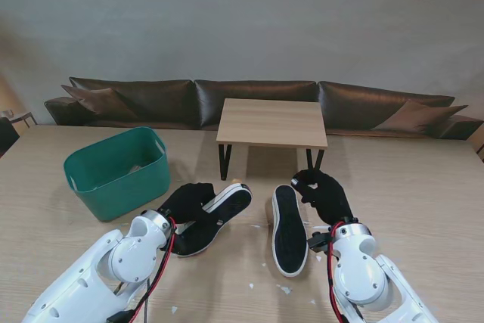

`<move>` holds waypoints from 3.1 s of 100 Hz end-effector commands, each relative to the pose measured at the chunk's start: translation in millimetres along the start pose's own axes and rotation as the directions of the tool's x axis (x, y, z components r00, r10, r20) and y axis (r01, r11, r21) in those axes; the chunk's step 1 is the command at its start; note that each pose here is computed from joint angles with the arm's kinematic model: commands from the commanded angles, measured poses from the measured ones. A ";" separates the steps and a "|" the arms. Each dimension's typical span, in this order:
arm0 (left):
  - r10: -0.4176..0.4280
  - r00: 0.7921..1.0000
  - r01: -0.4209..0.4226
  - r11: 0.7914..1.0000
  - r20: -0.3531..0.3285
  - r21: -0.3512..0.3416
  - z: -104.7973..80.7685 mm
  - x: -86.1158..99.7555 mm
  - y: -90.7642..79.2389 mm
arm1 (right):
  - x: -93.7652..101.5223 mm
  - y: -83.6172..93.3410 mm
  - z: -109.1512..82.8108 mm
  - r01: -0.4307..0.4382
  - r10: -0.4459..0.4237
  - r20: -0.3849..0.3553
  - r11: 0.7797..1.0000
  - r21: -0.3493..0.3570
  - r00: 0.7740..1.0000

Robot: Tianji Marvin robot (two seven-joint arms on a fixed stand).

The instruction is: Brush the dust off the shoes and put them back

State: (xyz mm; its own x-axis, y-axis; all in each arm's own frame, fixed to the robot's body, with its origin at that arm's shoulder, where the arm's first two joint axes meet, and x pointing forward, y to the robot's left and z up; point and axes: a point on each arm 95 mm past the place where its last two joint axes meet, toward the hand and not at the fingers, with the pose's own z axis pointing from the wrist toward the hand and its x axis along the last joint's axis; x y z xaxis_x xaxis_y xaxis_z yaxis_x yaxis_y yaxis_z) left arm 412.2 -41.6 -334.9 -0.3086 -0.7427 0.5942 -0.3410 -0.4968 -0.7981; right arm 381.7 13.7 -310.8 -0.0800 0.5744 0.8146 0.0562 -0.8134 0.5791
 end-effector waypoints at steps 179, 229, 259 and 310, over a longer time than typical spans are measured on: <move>0.015 0.981 0.029 0.975 -0.194 0.219 24.5 32.7 -18.8 | 66.3 -79.7 32.8 0.136 -0.082 -0.286 0.975 0.177 0.955; -0.006 0.996 0.031 0.965 -0.094 0.261 -12.4 10.3 -34.4 | 69.9 -76.0 43.9 0.247 -0.220 -0.296 0.967 0.055 0.930; 0.026 0.999 -0.013 0.953 -0.039 0.303 -35.3 -4.8 -43.6 | 73.8 -71.7 49.4 0.357 -0.356 -0.285 0.933 -0.051 0.890; 0.042 0.997 -0.054 0.972 0.060 0.230 -51.9 -28.0 -23.2 | 69.6 -87.3 49.5 0.565 -0.562 -0.358 0.818 -0.109 0.745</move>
State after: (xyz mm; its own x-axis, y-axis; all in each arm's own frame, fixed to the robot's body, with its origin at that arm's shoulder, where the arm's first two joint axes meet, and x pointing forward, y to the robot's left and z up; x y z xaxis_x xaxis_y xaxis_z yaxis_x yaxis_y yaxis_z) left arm 387.2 12.3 -318.6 -0.2909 -0.7856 0.5461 -0.0779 -0.5494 -0.8319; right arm 425.9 123.6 -297.6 -0.4205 0.8671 0.2670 -0.1390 -0.3523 0.9255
